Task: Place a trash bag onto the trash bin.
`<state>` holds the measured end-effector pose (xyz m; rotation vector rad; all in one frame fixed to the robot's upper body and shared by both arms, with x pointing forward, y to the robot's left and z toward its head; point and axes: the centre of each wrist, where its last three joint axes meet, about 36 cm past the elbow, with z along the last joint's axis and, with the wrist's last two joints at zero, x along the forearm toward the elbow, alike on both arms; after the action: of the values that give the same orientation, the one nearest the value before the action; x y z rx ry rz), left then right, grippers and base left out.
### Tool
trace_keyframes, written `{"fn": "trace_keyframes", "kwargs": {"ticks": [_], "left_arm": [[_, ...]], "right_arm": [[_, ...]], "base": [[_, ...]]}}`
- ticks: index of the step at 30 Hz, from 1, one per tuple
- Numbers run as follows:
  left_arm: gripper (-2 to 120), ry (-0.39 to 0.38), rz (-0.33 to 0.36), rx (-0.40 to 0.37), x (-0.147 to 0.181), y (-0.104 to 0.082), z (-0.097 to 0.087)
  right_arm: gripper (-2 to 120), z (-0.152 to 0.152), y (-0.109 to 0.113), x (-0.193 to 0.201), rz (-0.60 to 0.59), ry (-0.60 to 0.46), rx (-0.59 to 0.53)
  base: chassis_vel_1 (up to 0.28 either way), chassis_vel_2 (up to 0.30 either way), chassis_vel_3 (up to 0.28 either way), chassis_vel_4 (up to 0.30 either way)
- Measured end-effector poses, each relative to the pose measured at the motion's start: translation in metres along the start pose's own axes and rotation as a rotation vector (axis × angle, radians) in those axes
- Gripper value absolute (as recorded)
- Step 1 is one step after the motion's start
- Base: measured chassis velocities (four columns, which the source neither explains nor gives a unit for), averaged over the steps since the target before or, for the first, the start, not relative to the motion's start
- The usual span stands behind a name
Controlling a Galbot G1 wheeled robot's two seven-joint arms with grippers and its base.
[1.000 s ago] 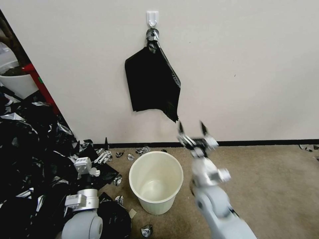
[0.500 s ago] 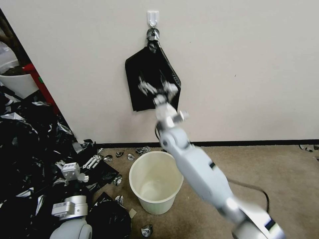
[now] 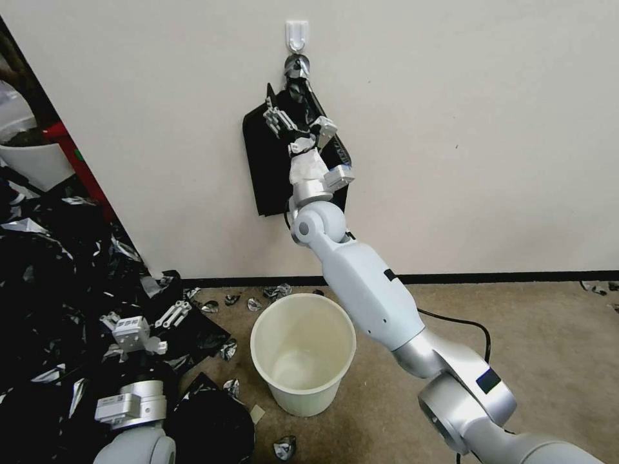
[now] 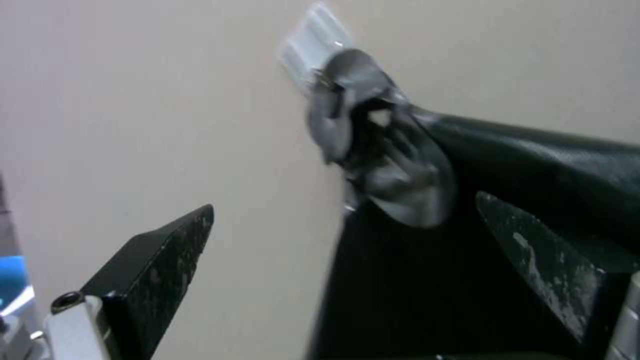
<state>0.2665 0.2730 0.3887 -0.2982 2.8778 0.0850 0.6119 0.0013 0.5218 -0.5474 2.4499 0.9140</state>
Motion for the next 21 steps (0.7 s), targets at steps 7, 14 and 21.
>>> {"fn": "trace_keyframes", "kwargs": {"ticks": [7, 14, 21], "left_arm": [[100, 0.007, -0.003, 0.002, -0.001, -0.002, 0.004], [100, 0.016, -0.012, -0.004, 0.000, 0.000, 0.008], [100, 0.013, -0.018, -0.017, 0.000, -0.001, 0.009]], "right_arm": [[100, 0.004, -0.011, 0.001, 0.054, 0.029, 0.025], [100, 0.000, -0.012, -0.012, 0.035, 0.019, 0.029], [100, -0.005, -0.012, -0.025, -0.006, 0.005, 0.014]], "base": [[0.000, 0.000, 0.000, 0.000], [0.000, 0.000, 0.000, 0.000], [0.000, 0.000, 0.000, 0.000]]}}
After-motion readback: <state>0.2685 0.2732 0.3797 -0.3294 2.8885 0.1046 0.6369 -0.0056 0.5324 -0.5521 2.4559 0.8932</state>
